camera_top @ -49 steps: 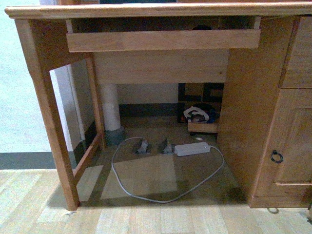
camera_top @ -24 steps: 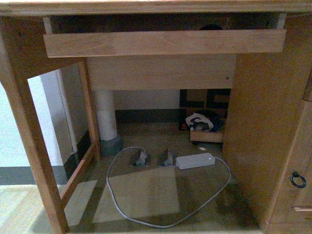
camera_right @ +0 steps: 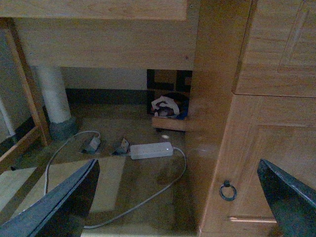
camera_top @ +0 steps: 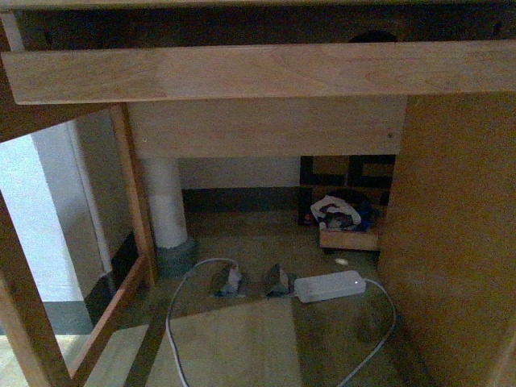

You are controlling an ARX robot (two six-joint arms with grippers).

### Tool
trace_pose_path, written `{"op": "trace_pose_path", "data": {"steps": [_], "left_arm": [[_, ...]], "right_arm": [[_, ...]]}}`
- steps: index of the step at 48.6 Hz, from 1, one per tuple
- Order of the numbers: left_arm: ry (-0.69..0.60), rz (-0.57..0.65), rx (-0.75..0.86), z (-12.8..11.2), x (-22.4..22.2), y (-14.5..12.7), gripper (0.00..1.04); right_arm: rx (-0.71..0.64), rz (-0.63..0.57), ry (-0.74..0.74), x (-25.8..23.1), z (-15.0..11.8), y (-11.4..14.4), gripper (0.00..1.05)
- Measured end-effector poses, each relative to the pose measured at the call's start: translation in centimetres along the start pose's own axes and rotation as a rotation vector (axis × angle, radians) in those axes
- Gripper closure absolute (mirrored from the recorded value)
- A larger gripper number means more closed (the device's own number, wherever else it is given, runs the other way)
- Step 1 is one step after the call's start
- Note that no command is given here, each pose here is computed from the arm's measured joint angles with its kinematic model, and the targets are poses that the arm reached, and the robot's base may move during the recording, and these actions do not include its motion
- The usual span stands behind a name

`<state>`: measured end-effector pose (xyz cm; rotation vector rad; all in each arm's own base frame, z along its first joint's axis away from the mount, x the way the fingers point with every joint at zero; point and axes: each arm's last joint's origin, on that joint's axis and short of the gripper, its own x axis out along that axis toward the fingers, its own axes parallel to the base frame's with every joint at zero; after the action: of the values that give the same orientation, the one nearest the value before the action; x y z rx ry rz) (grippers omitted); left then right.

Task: Place mouse

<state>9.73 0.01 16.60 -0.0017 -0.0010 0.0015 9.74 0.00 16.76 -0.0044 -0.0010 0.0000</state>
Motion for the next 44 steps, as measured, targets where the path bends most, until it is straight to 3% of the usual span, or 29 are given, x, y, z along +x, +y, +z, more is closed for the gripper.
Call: {"op": "trace_pose_path", "data": {"steps": [44], "left_arm": [[-0.004, 0.000, 0.000, 0.03, 0.00, 0.00, 0.07]], "right_arm": [[0.000, 0.001, -0.002, 0.00, 0.02, 0.00, 0.07]]}}
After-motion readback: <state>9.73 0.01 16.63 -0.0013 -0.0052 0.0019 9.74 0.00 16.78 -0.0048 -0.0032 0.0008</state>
